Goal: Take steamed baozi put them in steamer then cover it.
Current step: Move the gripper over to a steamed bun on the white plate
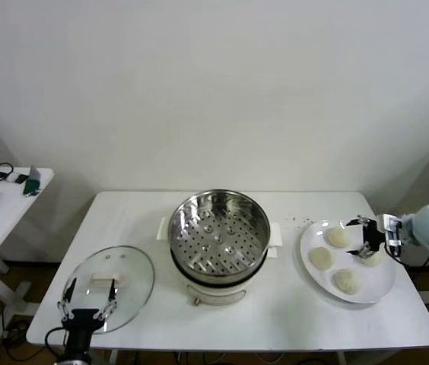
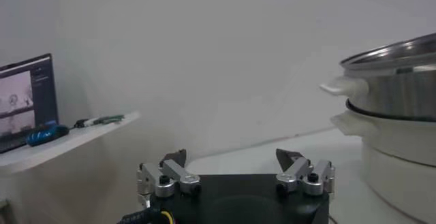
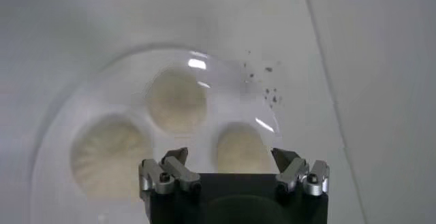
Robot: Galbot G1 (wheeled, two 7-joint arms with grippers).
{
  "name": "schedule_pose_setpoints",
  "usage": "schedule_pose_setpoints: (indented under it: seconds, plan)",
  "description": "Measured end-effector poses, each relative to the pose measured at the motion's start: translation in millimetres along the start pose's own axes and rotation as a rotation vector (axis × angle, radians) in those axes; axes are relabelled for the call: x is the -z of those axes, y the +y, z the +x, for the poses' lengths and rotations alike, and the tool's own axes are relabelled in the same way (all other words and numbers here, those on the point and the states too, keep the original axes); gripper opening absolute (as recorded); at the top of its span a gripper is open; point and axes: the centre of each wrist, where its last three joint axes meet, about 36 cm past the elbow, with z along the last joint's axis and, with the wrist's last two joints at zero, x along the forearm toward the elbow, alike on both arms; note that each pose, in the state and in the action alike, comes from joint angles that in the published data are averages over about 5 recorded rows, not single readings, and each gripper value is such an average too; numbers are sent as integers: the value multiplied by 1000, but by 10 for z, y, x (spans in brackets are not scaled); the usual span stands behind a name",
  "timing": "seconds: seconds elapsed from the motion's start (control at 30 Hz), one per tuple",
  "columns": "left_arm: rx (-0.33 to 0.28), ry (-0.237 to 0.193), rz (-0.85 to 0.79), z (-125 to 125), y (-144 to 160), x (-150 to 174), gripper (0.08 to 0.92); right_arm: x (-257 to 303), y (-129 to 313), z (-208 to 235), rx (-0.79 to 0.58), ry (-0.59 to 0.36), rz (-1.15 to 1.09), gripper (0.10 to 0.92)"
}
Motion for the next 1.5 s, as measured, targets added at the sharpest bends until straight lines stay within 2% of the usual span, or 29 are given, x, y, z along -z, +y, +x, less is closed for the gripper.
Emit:
schedule_pose_setpoints:
  seconds: [0.23, 0.57, 0.93, 1.5]
  plan:
    - [13, 9, 0, -20, 30, -11, 823, 158, -339, -180, 69, 84, 54, 823]
    - [28, 20, 8, -30, 68, -40, 823, 423, -598, -499, 138, 147, 107, 823]
    - [35, 19, 24, -83, 46, -26, 823, 511, -659, -731, 184, 197, 136, 823]
    - [48, 30, 23, -85, 60, -63, 823, 588, -647, -939, 224, 218, 152, 822]
